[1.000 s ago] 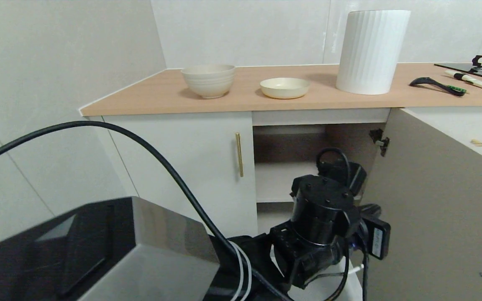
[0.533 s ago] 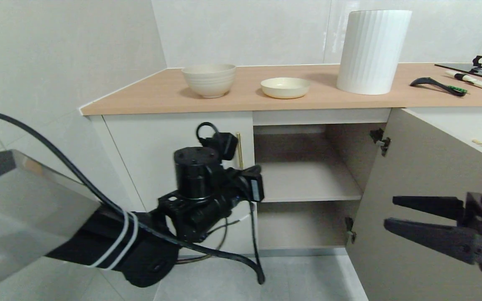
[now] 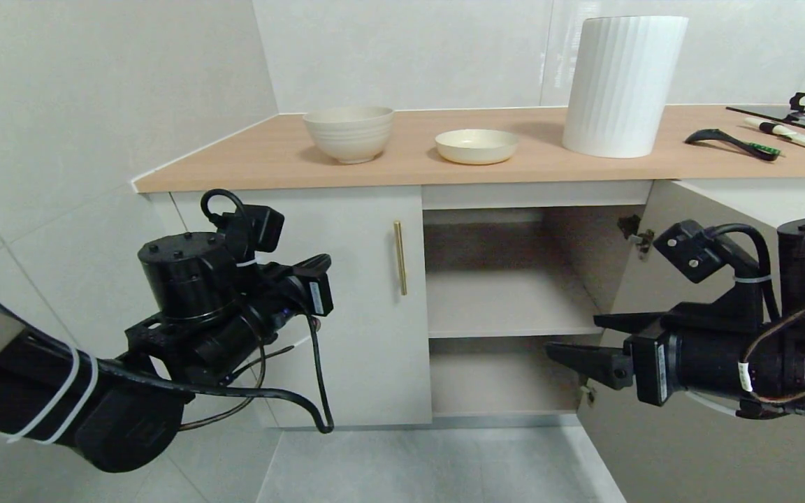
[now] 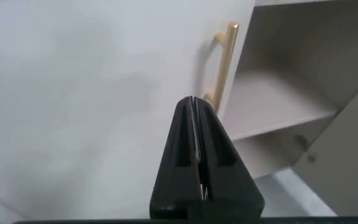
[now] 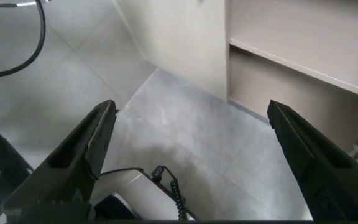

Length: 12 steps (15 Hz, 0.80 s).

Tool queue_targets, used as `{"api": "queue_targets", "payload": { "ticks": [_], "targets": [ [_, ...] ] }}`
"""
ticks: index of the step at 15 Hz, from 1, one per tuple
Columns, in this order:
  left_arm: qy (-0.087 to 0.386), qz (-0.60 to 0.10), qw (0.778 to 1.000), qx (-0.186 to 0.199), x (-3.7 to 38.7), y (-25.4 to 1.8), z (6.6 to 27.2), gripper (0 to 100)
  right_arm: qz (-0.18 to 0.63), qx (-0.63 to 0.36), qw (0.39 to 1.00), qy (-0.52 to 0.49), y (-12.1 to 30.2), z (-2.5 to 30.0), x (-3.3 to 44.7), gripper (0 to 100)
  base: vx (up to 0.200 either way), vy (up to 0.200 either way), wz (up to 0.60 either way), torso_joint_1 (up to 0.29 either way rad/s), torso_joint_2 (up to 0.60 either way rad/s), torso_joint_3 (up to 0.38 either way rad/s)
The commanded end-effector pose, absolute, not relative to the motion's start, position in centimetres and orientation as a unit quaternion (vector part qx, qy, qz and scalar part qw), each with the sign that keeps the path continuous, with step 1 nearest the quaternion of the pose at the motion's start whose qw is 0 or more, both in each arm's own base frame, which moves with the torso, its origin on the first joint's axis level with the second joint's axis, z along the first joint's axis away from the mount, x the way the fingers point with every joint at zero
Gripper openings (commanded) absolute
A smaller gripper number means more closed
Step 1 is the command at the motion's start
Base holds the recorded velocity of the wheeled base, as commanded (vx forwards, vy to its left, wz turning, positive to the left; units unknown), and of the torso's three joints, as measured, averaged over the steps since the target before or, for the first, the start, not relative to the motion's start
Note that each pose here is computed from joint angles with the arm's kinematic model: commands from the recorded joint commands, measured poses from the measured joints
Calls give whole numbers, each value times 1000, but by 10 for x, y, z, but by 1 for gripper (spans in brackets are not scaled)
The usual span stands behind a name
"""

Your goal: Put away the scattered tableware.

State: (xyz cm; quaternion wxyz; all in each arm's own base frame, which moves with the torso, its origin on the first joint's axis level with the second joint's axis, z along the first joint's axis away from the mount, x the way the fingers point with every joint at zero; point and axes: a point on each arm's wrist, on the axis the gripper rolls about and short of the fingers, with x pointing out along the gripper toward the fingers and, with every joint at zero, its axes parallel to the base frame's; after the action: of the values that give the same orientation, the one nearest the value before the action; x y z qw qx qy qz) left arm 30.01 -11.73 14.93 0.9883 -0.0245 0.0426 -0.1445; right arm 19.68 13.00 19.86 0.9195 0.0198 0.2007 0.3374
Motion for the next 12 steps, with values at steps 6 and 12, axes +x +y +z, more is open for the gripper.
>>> {"api": "queue_targets", "payload": {
  "ticks": [6, 12],
  "targets": [
    [22, -167, 986, -7, 273, -105, 186, 100, 352, 55, 921, 160, 136, 215, 193, 100, 0, 0, 0, 0, 0, 0],
    [-2, -168, 986, -13, 260, -100, 205, 100, 322, 54, 933, 149, 148, 220, 200, 100, 0, 0, 0, 0, 0, 0]
  ]
}}
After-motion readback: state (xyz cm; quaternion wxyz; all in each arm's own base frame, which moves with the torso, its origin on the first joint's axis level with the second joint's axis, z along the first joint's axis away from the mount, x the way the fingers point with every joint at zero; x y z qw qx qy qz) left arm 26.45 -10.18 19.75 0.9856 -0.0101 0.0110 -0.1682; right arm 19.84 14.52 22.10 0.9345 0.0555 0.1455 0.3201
